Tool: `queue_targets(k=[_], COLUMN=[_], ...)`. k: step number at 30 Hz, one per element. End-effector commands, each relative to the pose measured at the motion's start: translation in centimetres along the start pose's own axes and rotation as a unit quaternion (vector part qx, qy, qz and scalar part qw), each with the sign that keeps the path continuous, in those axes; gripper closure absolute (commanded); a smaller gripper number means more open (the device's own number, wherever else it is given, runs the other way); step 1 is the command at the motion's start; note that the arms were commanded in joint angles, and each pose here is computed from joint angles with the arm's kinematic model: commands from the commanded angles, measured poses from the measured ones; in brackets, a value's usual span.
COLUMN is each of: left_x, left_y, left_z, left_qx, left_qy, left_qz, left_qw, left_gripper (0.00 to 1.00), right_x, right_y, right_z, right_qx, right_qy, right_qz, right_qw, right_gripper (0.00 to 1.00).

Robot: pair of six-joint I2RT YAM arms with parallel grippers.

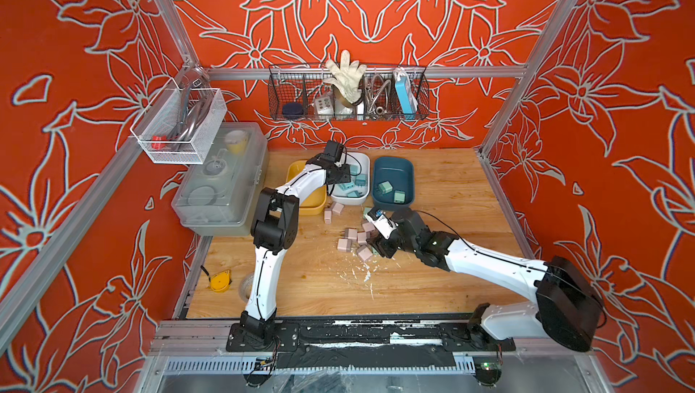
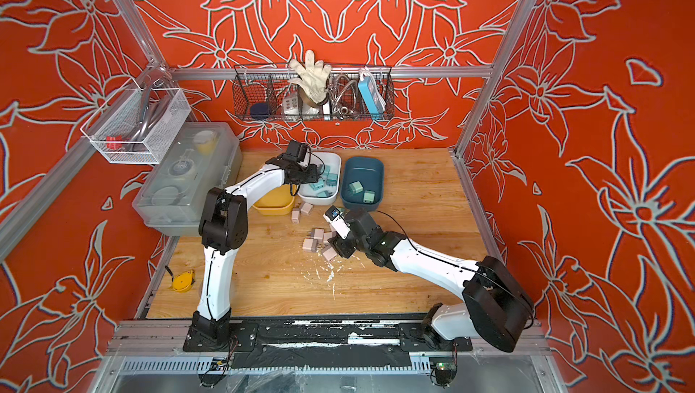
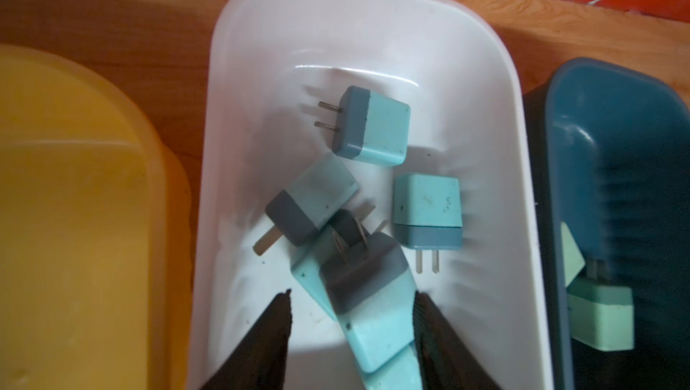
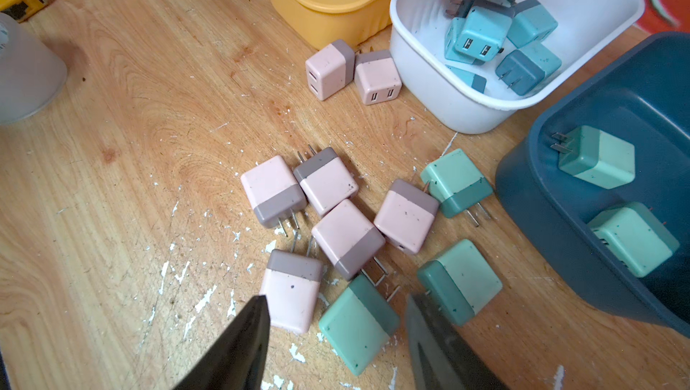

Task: Place the plugs by color into the storage box
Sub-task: Place the plug in the storage box.

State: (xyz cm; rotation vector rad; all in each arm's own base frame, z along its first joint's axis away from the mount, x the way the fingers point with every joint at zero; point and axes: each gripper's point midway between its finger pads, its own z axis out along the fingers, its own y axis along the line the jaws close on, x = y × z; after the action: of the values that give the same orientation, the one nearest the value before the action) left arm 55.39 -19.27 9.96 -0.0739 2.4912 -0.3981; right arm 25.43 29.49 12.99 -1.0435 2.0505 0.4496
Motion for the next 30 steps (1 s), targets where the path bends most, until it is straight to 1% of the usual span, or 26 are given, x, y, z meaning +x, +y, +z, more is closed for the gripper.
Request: queue_targets(k=[1,3,5,8,12,16,20,22,25,30], left_x=[0.8,1.5,2.0,2.6,2.4,1.9,2.0,2.2,2.3,2.6], left_y=[-1.3,-2.9,-4.1,-4.8,-5.1,-5.1,-4.5,-4.4,-4.4,-4.1], left_z=[-0.3,-0.1,0.1,0.0,-1.2,-2.5,-3.3,-4.1,-5.9,-9.9], left_qx=[0.038,0.075,0.099,0.116,0.127,0.123,0.098,0.101,0.107,0.098], left_qy=[0.021,0.034,0.045,0.06,0.049,0.035,0.043,0.039,0.017,-0.017], left_qz=[-0.004,0.004,0.01,0.007,0.006,0.012,0.014,0.014,0.014,0.026], left_qw=[0.999,0.997,0.994,0.991,0.991,0.992,0.994,0.994,0.994,0.995], left_gripper=[0.53,0.54,0.56,0.58,0.58,0.57,0.56,0.56,0.56,0.56], right_x=[-0.9,-1.0,-1.1,-1.1,-1.3,-1.4,-1.4,-1.3,-1.1,-0.3], right_y=[0.0,0.1,0.0,0.0,-0.2,-0.1,-0.4,-1.0,-2.1,-4.4], right_z=[-0.3,-0.3,-0.4,-0.6,-1.0,-1.1,-1.2,-1.3,-1.3,-1.2], right_qx=[0.002,0.001,0.001,0.003,0.007,0.007,0.016,0.031,0.064,0.12], right_qy=[-0.008,-0.009,-0.01,-0.011,-0.019,-0.021,-0.021,-0.018,-0.011,0.01], right_qz=[-0.004,-0.004,-0.004,-0.005,-0.004,-0.004,-0.001,0.003,0.012,0.043], right_qw=[1.0,1.0,1.0,1.0,1.0,1.0,1.0,0.999,0.998,0.992], right_gripper=[0.37,0.37,0.37,0.37,0.37,0.37,0.37,0.37,0.37,0.38])
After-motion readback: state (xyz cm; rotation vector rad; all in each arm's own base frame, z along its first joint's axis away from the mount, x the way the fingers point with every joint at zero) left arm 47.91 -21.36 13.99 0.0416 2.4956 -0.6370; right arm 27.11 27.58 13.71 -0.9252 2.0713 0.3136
